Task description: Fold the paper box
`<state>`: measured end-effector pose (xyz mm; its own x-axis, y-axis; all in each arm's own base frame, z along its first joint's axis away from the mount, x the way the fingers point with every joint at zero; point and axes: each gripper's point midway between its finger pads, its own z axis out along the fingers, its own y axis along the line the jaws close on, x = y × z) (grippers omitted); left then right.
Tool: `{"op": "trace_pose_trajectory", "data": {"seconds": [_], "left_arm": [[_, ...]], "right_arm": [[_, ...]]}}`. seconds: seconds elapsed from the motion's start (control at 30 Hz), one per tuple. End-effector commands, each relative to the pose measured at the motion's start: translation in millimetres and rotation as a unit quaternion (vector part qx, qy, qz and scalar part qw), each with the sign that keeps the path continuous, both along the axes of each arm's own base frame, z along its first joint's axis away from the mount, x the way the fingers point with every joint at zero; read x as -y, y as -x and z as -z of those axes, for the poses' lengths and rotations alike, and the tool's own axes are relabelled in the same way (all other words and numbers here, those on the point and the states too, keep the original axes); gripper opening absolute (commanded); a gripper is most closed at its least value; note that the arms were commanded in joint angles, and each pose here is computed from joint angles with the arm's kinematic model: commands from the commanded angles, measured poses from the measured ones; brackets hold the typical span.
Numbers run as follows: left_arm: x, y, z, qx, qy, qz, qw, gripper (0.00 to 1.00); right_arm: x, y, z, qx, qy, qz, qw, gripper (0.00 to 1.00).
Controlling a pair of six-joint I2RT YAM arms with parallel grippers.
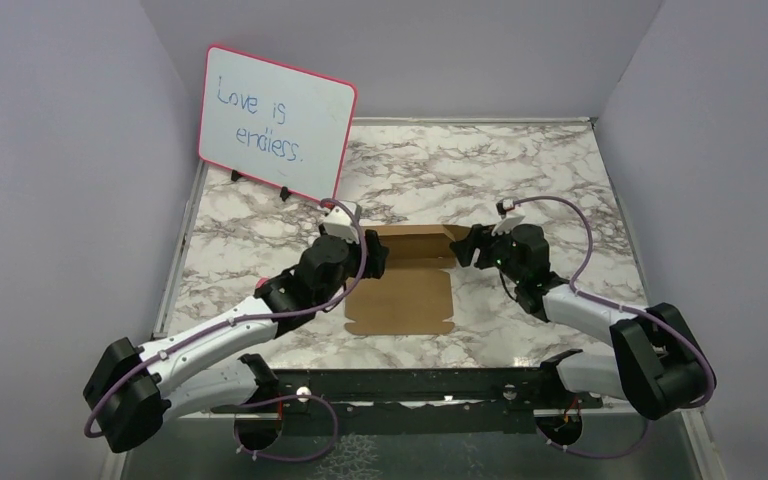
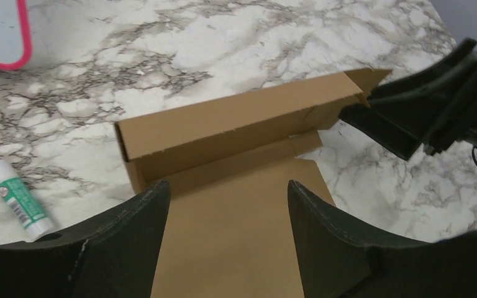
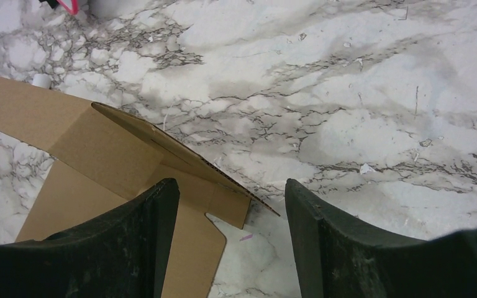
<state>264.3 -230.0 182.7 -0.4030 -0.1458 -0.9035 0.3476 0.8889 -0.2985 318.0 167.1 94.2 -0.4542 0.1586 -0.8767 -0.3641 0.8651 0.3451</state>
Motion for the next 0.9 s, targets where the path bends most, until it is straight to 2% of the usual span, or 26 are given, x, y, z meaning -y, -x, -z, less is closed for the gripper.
{"op": "trace_pose_trajectory", "data": {"seconds": [0.0, 0.13, 0.37, 0.5, 0.7, 0.87], "left_arm": [[27, 12, -13, 0.023, -0.007, 0.043, 0.999, 0.69], [47, 19, -6, 0.027, -0.006, 0.076, 0.997, 0.69], [73, 17, 11, 0.036, -0.025, 0.114, 0.993, 0.69], [86, 13, 25, 0.040, -0.050, 0.124, 0.990, 0.69], [103, 11, 53, 0.050, -0.089, 0.131, 0.986, 0.74], [110, 3, 70, 0.062, -0.137, 0.138, 0.979, 0.78]], "right_arm": [[-6, -7, -11, 0.040, -0.001, -0.018, 0.999, 0.65], [-15, -2, -11, 0.044, -0.006, -0.050, 0.998, 0.53], [-24, 7, -11, 0.036, -0.013, -0.086, 0.996, 0.23], [-26, 12, -13, 0.040, -0.017, -0.096, 0.994, 0.10], [-27, 22, -13, 0.043, -0.022, -0.111, 0.993, 0.01], [-26, 26, -14, 0.053, -0.018, -0.116, 0.992, 0.01]]}}
